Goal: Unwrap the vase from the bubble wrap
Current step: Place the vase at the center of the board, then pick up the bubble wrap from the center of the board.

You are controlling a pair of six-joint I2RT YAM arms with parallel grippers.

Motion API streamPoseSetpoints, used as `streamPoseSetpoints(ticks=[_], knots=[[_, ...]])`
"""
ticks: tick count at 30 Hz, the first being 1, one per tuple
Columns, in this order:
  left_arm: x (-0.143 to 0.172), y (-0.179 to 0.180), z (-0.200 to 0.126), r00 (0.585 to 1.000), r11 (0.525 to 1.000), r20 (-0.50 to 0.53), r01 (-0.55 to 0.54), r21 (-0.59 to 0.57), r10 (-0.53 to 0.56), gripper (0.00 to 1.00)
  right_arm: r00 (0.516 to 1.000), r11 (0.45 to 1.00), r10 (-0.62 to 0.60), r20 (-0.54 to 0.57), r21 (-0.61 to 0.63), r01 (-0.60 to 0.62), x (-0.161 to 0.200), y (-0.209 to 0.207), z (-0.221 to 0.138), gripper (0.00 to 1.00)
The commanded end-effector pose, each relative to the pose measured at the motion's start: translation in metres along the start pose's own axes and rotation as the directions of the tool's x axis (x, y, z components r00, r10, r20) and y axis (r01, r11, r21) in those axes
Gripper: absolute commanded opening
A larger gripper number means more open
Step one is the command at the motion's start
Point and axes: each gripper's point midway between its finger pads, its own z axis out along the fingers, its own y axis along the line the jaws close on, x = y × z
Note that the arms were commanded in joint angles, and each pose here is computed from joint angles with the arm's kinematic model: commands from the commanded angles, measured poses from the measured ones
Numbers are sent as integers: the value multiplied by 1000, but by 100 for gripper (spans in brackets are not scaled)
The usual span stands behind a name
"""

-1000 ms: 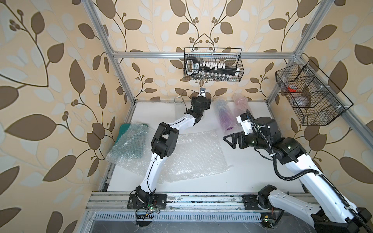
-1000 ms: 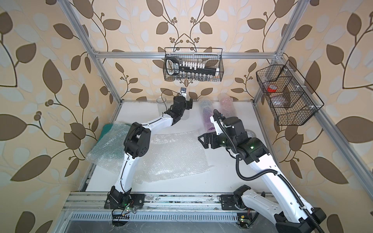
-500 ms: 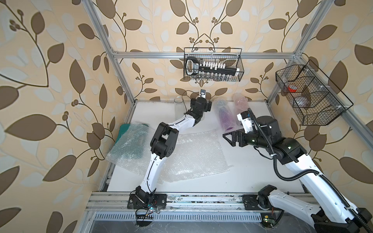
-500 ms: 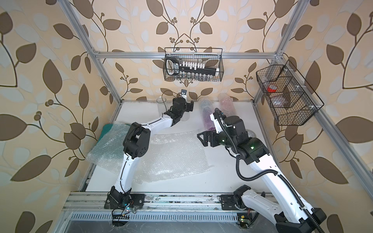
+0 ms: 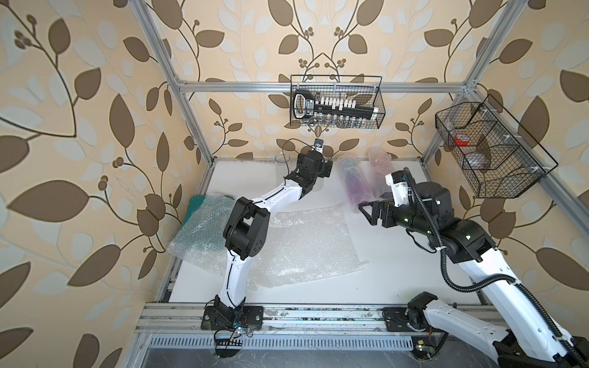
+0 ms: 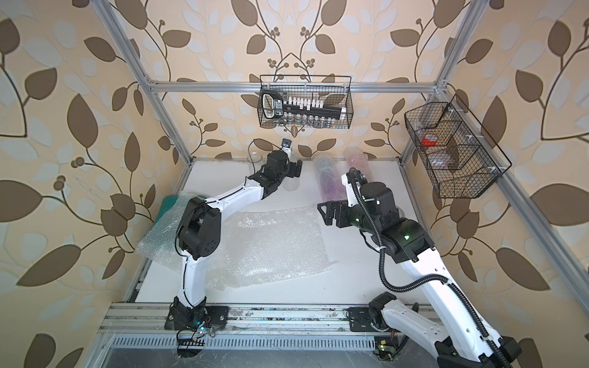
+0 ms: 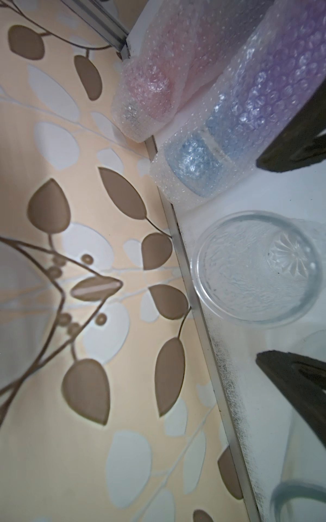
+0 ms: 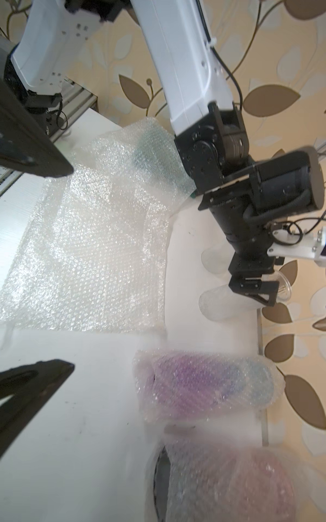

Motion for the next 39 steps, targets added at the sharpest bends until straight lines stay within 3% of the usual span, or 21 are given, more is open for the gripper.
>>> streamPoseSetpoints(ticks=[1, 9, 15, 18, 24, 27, 29, 32, 37, 39], knots=[[-28, -7, -38, 1000, 999, 28, -13, 41, 12, 99, 1000, 993, 25, -14, 118, -24, -2, -18, -5, 99], [-18, -20, -96, 990, 989, -82, -107, 98, 116, 99, 986, 989, 46, 160, 133, -67, -44, -16, -15, 99], [8, -13, -163, 968, 984, -236, -39, 176, 80, 99, 984, 981, 64, 168, 172, -93, -41, -25, -6, 99], [33, 3, -198, 934, 991, -358, 31, 131, 19, 99, 985, 979, 63, 163, 180, -93, -34, -30, 4, 99], [95, 27, -264, 797, 987, -594, 160, 27, -112, 99, 991, 985, 75, 109, 149, -91, -10, -29, 34, 99], [129, 41, -287, 683, 974, -699, 205, -95, -212, 99, 994, 991, 83, 68, 97, -90, 3, -20, 51, 99], [153, 52, -301, 581, 946, -751, 261, -193, -314, 99, 996, 995, 84, 23, 57, -86, 13, -12, 63, 99], [181, 72, -318, 476, 898, -768, 317, -305, -429, 99, 998, 998, 60, -26, 6, -60, 22, 2, 77, 99], [222, 99, -329, 338, 822, -761, 368, -434, -553, 99, 997, 995, 29, -69, -90, -35, 27, 23, 92, 99], [231, 102, -324, 334, 810, -753, 392, -436, -567, 99, 996, 993, 5, -93, -114, -15, 28, 29, 96, 99]])
